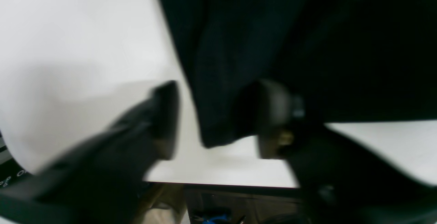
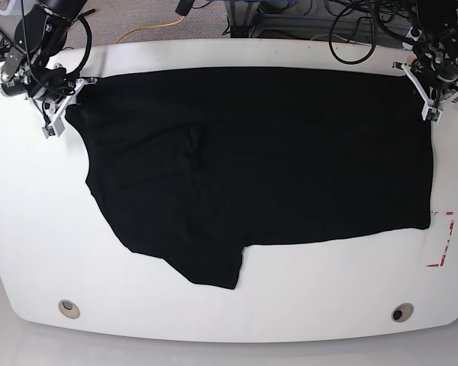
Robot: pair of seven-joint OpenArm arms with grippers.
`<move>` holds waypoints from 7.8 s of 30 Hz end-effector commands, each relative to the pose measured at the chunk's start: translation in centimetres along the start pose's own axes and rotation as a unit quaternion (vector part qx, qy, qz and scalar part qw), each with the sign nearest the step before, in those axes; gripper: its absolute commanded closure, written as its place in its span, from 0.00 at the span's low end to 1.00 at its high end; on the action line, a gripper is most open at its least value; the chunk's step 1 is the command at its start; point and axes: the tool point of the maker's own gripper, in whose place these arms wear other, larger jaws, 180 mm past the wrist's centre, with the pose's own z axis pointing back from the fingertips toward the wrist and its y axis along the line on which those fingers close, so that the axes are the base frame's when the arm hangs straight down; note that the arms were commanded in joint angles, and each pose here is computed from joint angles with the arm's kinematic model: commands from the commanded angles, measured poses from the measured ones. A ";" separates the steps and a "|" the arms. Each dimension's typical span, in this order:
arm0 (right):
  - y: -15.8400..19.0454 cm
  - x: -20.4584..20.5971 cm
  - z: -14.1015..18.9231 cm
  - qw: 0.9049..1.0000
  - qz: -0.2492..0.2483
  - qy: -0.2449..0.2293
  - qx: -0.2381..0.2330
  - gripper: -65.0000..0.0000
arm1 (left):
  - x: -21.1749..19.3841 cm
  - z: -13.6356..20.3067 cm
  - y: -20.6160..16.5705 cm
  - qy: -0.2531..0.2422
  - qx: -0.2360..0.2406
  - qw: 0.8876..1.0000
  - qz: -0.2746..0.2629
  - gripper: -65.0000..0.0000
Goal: Fold the T-shirt properly
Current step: 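Release the shirt edge and move both grippers toward the hem, then grasp the shirt's hem corners with the right and left grippers, then fold the hem over toward the collar edge with both grippers, then lower the folded hem onto the shirt and adjust with both grippers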
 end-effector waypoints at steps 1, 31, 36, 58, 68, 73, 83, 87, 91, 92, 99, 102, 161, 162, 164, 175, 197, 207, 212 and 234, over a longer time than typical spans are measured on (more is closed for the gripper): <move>-0.8 0.8 0.8 1.000 0.008 -0.013 -0.012 1.00 | -0.4 0.5 1.0 0.007 0.016 1.000 -0.010 0.73; -0.4 3.6 6.7 0.988 0.109 -0.062 -0.086 0.30 | 2.9 4.8 1.5 -0.048 0.060 0.995 -0.060 0.38; -0.8 6.9 6.2 0.987 0.097 -0.095 -0.081 0.30 | 6.4 5.3 2.7 -0.091 0.080 0.991 -0.052 0.42; 1.9 25.7 -0.5 0.983 0.103 -0.153 0.015 0.33 | 20.0 4.8 6.5 -0.202 0.113 0.973 -0.017 0.42; 2.7 29.9 -4.6 0.975 0.041 -0.196 0.094 0.42 | 20.2 4.6 6.5 -0.204 0.110 0.973 -0.014 0.42; 3.0 29.9 -6.2 0.971 0.015 -0.210 0.110 0.41 | 20.2 4.6 6.5 -0.204 0.109 0.973 -0.015 0.42; 3.3 27.9 -8.4 0.966 -0.008 -0.230 0.117 0.35 | 20.1 4.5 6.5 -0.202 0.110 0.973 -0.014 0.42; 5.0 27.2 -9.6 0.966 -0.008 -0.224 0.127 0.35 | 20.1 4.5 6.5 -0.202 0.110 0.973 -0.014 0.42; 6.2 27.3 -10.2 0.966 -0.012 -0.223 0.131 0.35 | 20.1 4.5 6.5 -0.202 0.110 0.973 -0.014 0.42; 6.4 27.4 -10.3 0.965 -0.014 -0.225 0.132 0.35 | 20.1 4.5 6.5 -0.202 0.110 0.973 -0.014 0.42; 6.4 28.1 -10.4 0.963 -0.025 -0.242 0.118 0.70 | 19.8 4.1 7.4 -0.191 0.113 0.975 -0.016 0.39; 6.4 28.2 -10.4 0.963 -0.026 -0.242 0.118 0.80 | 19.7 3.2 8.6 -0.184 0.117 0.976 0.021 0.26; 5.6 30.4 -5.9 0.961 0.069 -0.253 0.083 1.00 | 24.6 -6.6 8.7 -0.242 0.001 0.958 0.156 1.00; 5.6 30.3 -5.6 0.962 0.079 -0.251 0.079 1.00 | 24.7 -6.2 8.9 -0.243 0.006 0.958 0.151 1.00; 5.9 30.4 -4.6 0.961 0.104 -0.248 0.068 1.00 | 24.9 -5.6 8.4 -0.246 0.010 0.959 0.143 1.00; 5.9 28.1 -0.3 0.954 0.195 -0.229 0.004 1.00 | 23.7 -2.5 6.1 -0.256 0.019 0.964 0.071 1.00; 2.6 16.2 3.8 0.959 0.215 -0.164 -0.082 1.00 | 15.6 2.3 2.9 -0.212 0.066 0.975 -0.023 1.00; 2.9 10.3 3.9 0.963 0.232 -0.098 -0.095 1.00 | 10.5 3.5 4.1 -0.143 0.097 0.985 -0.010 1.00; 3.8 7.7 3.8 0.970 0.210 -0.088 -0.088 1.00 | 7.6 3.6 4.2 -0.098 0.103 0.990 -0.011 1.00; 4.5 8.0 4.7 0.979 0.144 -0.131 -0.053 0.27 | 6.8 3.5 2.2 -0.081 0.082 0.992 -0.045 0.43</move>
